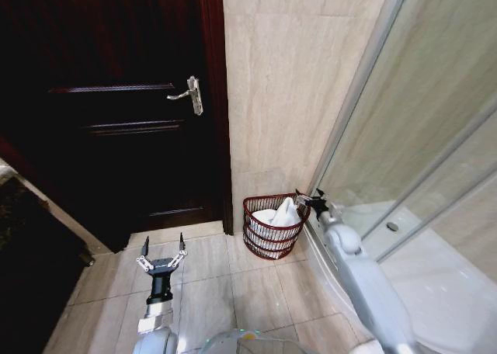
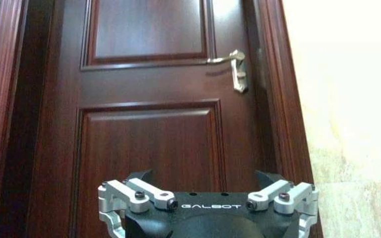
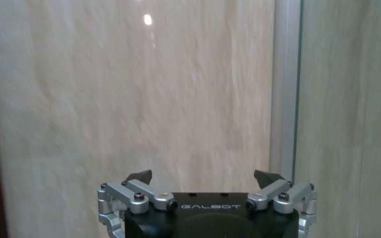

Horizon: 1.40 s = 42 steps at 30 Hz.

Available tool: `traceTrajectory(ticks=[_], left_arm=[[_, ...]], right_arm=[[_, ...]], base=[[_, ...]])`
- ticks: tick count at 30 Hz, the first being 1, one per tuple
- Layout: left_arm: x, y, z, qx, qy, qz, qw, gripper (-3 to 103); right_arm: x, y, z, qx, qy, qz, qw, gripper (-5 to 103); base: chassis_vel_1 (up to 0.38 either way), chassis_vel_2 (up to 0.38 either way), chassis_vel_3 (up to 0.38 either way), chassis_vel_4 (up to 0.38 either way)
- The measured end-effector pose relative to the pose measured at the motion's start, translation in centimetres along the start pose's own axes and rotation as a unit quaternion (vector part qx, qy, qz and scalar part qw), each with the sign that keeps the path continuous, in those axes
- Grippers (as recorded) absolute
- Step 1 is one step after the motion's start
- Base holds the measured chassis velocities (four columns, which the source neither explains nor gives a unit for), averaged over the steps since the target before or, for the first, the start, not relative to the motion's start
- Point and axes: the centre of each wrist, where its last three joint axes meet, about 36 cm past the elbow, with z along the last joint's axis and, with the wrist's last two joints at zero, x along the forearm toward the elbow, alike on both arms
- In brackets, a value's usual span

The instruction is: Discard the used towel into the hamper.

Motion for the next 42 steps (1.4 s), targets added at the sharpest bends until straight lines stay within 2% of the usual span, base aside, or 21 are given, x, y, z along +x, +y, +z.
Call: traceTrajectory(ticks=[3, 5, 7, 9, 11, 13, 15, 18, 23, 28, 32, 37, 42], left_arm=[[0.2, 0.0, -0.8, 0.006, 0.022, -0.004, 0.9997, 100], [0.2, 0.0, -0.8, 0.007, 0.023, -0.005, 0.9997, 100], [0.1, 0.0, -1.5, 0.011, 0.030, -0.007, 0.9995, 100], [0.1, 0.0, -1.7, 0.013, 0.032, -0.007, 0.9994, 100], [-0.3, -0.1, -2.4, 0.029, 0.038, -0.011, 0.9988, 100], [-0.4, -0.1, -2.5, 0.031, 0.039, -0.012, 0.9987, 100], [-1.2, -0.2, -2.8, 0.047, 0.048, -0.022, 0.9975, 100], [-1.8, -0.3, -3.1, 0.069, 0.056, -0.016, 0.9959, 100], [-2.3, -0.3, -3.1, 0.078, 0.063, -0.006, 0.9950, 100], [-3.4, 0.4, -3.2, 0.072, 0.088, 0.013, 0.9934, 100], [-4.5, 0.7, -3.2, 0.080, 0.077, 0.024, 0.9936, 100], [-5.1, 1.1, -4.1, 0.076, 0.062, 0.038, 0.9944, 100], [-5.5, 0.6, -4.7, 0.074, 0.056, 0.047, 0.9945, 100]], right_arm=[[4.9, 1.4, 0.3, -0.003, -0.035, -0.001, 0.999, 100], [5.5, 1.5, 0.4, -0.004, -0.038, 0.001, 0.999, 100], [9.2, 1.7, 1.5, -0.003, -0.048, 0.015, 0.999, 100], [10.0, 1.6, 1.7, -0.001, -0.047, 0.017, 0.999, 100], [13.2, 1.6, 1.6, 0.003, -0.044, 0.018, 0.999, 100], [13.9, 1.6, 1.5, 0.005, -0.044, 0.019, 0.999, 100], [16.4, 2.0, 0.6, 0.011, -0.050, 0.026, 0.998, 100], [18.1, 3.2, -0.1, 0.007, -0.055, 0.047, 0.997, 100], [19.2, 4.6, -0.5, 0.004, -0.054, 0.067, 0.996, 100], [19.6, 6.0, -1.0, 0.012, -0.059, 0.084, 0.995, 100], [20.1, 6.8, -0.9, 0.009, -0.052, 0.090, 0.995, 100], [21.0, 7.9, -0.7, -0.001, -0.053, 0.094, 0.994, 100], [21.8, 8.3, 0.0, 0.004, -0.057, 0.099, 0.993, 100]], base=[[0.000, 0.000, 0.000, 0.000], [0.000, 0.000, 0.000, 0.000], [0.000, 0.000, 0.000, 0.000], [0.000, 0.000, 0.000, 0.000], [0.000, 0.000, 0.000, 0.000], [0.000, 0.000, 0.000, 0.000], [0.000, 0.000, 0.000, 0.000], [0.000, 0.000, 0.000, 0.000], [0.000, 0.000, 0.000, 0.000], [0.000, 0.000, 0.000, 0.000], [0.000, 0.000, 0.000, 0.000], [0.000, 0.000, 0.000, 0.000], [0.000, 0.000, 0.000, 0.000]])
